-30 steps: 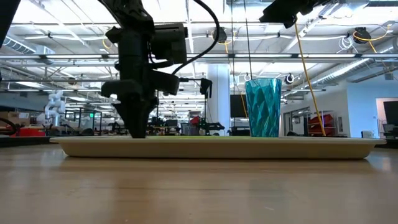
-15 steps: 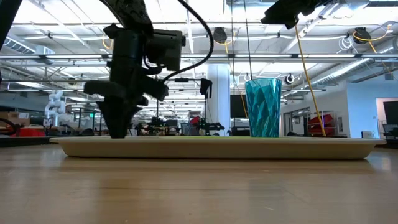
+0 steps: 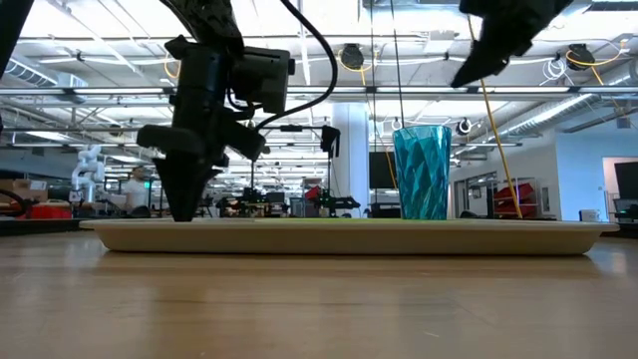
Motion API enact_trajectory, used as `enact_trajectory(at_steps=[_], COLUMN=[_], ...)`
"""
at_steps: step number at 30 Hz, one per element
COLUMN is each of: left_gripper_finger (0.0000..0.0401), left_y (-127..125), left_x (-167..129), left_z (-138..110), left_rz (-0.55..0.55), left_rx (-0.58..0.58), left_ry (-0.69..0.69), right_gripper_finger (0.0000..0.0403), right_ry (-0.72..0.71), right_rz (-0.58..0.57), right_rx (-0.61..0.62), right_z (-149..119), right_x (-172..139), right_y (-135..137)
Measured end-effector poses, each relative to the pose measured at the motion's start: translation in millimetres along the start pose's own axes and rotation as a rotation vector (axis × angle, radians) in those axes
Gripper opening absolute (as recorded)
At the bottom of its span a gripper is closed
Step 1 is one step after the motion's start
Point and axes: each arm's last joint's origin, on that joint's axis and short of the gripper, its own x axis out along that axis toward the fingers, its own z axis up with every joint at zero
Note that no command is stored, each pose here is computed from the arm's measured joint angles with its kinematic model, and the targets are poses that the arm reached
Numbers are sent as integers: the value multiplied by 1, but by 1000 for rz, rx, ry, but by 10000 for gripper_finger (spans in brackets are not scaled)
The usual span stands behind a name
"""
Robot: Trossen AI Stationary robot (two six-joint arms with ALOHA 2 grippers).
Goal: Pick and place plate/cup/fork/spoon on tray
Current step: Put the light green plate on the light brown serving tray to the bottom left of the blue glass
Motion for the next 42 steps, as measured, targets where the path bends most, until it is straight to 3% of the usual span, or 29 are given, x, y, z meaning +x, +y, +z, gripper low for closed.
enact_trajectory(at_steps=[8, 17, 26, 31, 37, 42], left_gripper_finger=[124, 124, 124, 124, 124, 124], left_y=[-10, -39, -62, -65, -59, -57], left_x=[0, -1, -2, -2, -2, -2], left_z=[0, -2, 3, 4, 7, 7], left_rz=[-59, -55, -64, -41, 9, 13], left_rx=[-74, -14, 82, 122, 124, 118], left_ry=[6, -2, -91, -116, -135, -135], right_gripper_finger=[137, 137, 137, 137, 137, 137], right_ry=[207, 317, 472, 441, 351, 351], right_rz=[-43, -99, -205, -208, -80, -70], right_rx=[129, 342, 569, 636, 699, 752], right_z=[-20, -35, -83, -99, -117, -135], right_x=[-2, -1, 25, 41, 64, 73], right_y=[-2, -3, -2, -1, 4, 5])
